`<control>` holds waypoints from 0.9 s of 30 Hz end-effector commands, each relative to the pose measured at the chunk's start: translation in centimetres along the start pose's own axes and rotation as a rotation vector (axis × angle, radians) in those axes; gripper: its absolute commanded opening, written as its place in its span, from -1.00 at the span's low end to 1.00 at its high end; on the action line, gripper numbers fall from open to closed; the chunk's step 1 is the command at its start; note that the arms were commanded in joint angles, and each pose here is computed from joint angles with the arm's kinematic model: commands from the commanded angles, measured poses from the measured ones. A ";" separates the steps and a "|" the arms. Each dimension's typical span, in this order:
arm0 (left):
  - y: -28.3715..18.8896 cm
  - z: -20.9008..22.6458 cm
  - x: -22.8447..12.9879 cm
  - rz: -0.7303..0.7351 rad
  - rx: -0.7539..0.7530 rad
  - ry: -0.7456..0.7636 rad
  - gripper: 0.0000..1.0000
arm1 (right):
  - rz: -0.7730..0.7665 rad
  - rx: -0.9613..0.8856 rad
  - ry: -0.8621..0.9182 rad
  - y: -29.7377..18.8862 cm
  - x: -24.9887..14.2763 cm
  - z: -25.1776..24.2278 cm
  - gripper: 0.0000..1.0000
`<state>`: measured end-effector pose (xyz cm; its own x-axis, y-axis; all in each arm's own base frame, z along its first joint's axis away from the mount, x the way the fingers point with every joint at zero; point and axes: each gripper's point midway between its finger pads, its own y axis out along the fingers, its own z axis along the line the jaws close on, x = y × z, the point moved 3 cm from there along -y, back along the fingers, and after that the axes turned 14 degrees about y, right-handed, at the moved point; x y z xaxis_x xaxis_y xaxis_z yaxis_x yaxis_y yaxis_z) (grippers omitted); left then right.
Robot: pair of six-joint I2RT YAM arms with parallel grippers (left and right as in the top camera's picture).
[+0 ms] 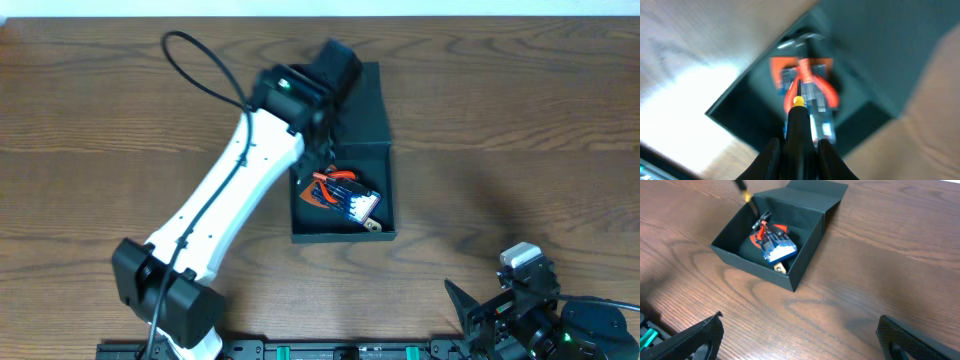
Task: Pack container
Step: 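Lift the yellow screwdriver and lower it into the box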
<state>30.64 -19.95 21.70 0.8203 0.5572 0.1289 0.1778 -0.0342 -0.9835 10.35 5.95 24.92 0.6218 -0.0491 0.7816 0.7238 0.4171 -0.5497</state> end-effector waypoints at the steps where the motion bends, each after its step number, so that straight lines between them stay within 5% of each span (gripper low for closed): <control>1: 2.0 1.5 -0.9 -0.016 0.100 -0.014 -0.70 | -0.005 -0.005 0.017 -0.1 0.0 -0.1 0.99; 13: 6.5 2.6 -2.8 0.005 0.245 0.002 -0.70 | -0.005 -0.005 0.017 -0.1 0.0 -0.1 0.98; 27: 10.9 0.1 -5.7 0.085 0.243 0.052 -0.67 | -0.005 -0.005 0.017 -0.1 0.0 -0.1 0.98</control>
<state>27.30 -23.13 13.17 0.8603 0.5061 0.0603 0.0150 0.0930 -0.9955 10.35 5.95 24.92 0.6218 -0.0491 0.7816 0.7238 0.4171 -0.5497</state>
